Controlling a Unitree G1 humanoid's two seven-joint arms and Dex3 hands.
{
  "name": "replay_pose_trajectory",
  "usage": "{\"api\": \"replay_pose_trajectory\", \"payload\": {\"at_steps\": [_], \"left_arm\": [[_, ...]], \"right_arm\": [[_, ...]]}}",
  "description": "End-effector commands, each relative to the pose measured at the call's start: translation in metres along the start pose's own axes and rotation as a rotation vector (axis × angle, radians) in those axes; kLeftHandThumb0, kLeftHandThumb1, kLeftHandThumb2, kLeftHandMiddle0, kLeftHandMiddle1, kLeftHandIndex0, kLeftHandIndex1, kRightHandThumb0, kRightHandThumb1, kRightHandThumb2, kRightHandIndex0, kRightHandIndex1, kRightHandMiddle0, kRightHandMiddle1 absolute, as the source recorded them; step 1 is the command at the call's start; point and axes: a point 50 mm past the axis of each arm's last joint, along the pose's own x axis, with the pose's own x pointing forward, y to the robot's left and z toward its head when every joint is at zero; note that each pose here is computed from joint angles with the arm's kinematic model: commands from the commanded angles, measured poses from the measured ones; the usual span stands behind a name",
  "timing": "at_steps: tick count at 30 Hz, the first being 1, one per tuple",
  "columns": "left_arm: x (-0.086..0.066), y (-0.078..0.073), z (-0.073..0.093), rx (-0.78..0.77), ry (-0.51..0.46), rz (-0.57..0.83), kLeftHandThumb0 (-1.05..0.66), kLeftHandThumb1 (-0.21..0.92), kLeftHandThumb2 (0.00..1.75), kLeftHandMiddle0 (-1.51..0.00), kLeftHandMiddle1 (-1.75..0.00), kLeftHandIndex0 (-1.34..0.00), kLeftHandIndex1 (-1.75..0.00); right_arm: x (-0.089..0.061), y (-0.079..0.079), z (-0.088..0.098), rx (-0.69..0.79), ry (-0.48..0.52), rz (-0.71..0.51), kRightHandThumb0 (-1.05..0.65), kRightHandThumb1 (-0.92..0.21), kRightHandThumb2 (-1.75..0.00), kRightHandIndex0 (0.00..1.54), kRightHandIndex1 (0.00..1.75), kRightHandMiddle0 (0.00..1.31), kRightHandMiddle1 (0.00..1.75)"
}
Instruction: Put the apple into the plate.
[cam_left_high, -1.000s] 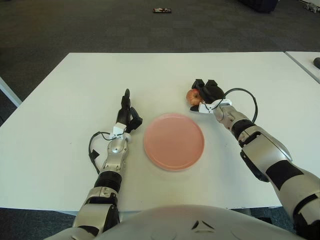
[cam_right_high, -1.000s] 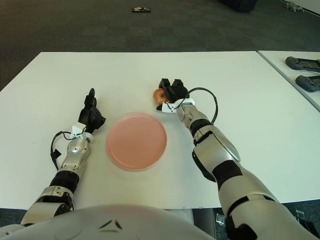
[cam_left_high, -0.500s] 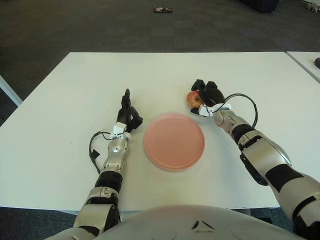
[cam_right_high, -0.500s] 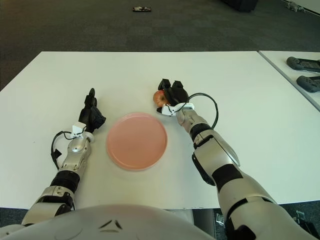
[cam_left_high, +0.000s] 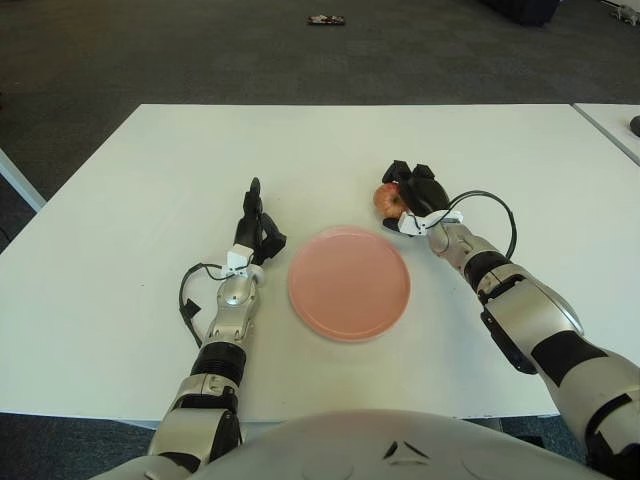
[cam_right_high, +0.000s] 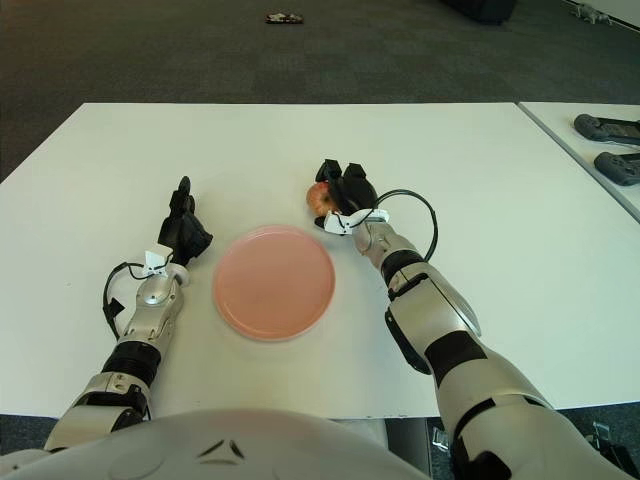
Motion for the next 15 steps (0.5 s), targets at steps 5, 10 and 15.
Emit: {"api": "replay_pose_trajectory", "payload": {"at_steps": [5, 10, 15], "left_arm": [[-0.0064, 0.0008, -0.0103, -0.003, 0.053, -0.007, -0.95, 0.92, 1.21, -0.02, -0.01, 0.00, -0.16], [-0.0060, 0.0005, -0.0098, -0.002, 0.049, -0.003, -0.95, 0.92, 1.22, -0.02, -0.01, 0.00, -0.16], [-0.0054, 0.0001, -0.0096, 0.004, 0.050, 0.002, -0.96, 0.92, 1.22, -0.02, -0.01, 0.00, -0.17]], "right_arm": [[-0.0052, 0.0017, -0.0030, 0.023, -0.003, -0.018, -0.04, -0.23, -1.38, 1.32, 1.75, 1.11, 1.75], [-0.0047, -0.0008, -0.0012, 0.043, -0.018, -0.049, -0.03, -0.24, -1.38, 1.33, 1.75, 1.10, 1.75], [-0.0020, -0.0048, 0.0020, 0.083, -0.027, -0.077, -0.02, -0.25, -1.38, 1.34, 1.75, 1.10, 1.75]]}}
